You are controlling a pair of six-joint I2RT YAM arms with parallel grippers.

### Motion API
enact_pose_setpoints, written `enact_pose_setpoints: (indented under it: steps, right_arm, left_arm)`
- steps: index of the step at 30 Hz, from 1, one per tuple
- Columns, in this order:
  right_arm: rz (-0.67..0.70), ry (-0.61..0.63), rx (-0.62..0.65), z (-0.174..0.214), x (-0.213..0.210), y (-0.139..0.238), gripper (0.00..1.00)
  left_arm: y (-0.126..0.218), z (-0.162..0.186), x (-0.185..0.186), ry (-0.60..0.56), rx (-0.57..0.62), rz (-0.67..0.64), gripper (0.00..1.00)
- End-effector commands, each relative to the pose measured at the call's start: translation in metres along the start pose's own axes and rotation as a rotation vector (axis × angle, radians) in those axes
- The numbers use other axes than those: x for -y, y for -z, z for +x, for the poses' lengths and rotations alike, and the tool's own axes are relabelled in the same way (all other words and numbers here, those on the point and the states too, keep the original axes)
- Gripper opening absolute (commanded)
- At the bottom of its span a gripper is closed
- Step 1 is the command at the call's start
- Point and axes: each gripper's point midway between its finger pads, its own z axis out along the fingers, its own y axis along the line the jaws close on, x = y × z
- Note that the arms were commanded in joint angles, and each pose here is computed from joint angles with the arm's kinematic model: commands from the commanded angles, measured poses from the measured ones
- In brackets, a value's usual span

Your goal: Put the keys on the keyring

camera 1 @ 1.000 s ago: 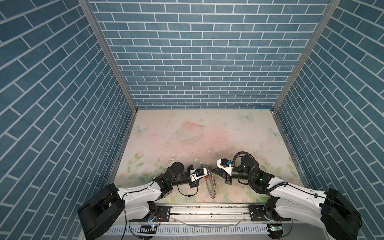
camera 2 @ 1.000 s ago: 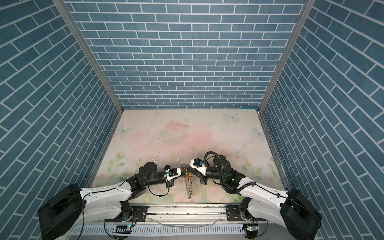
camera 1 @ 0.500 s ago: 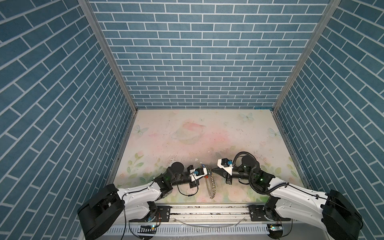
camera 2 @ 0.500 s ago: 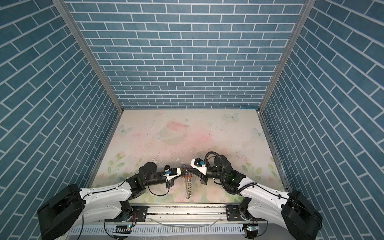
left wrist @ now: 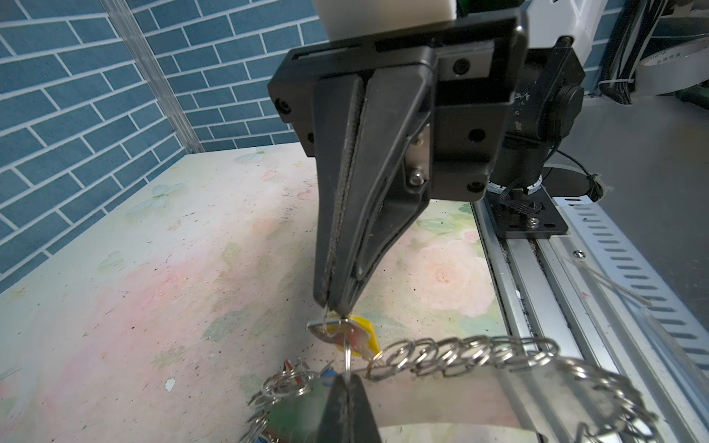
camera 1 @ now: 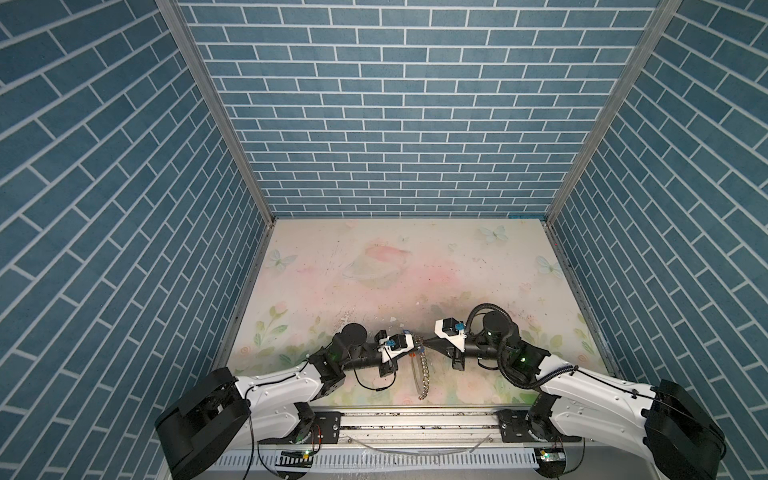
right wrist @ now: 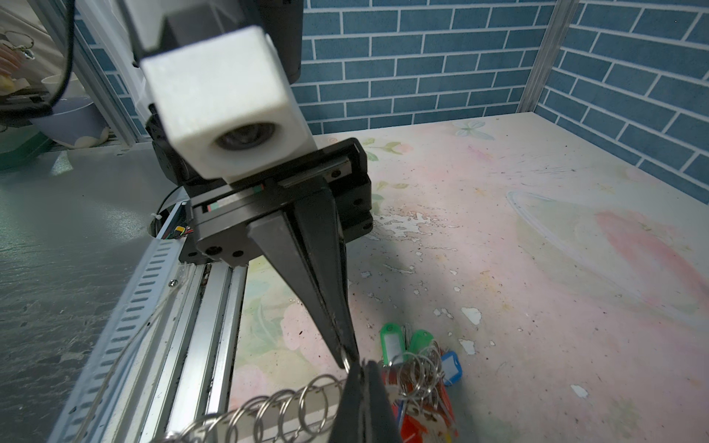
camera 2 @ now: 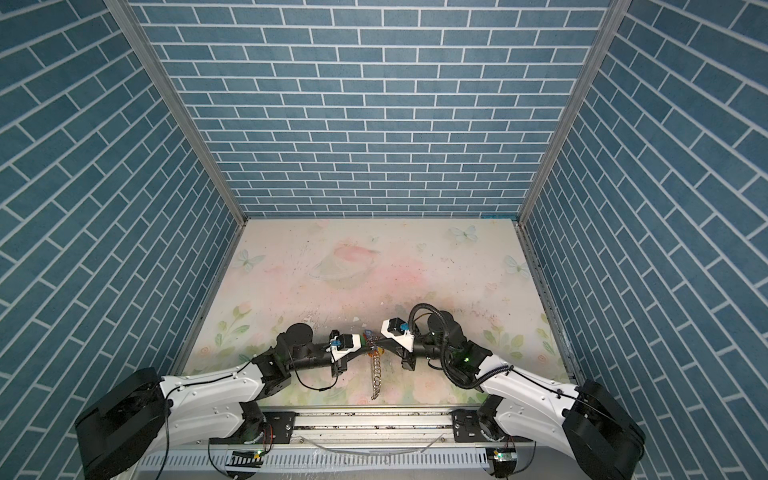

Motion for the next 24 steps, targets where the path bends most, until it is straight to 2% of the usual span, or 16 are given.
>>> enact_pose_setpoints:
  steps: [1, 24]
  right_arm:
    - [-0.021, 0.05, 0.005, 0.0046, -0.0078, 0.0038, 0.0]
    - [-0.023, 0.049, -0.005, 0.0042, -0.0066, -0.0025, 0.0]
  left_arm:
    - [0.0002, -0.0164, -0.0054, -0.014, 0.054, -0.009, 0.0]
    - [0.0016, -0.019, -0.006, -0.011, 0.073, -0.009, 0.0]
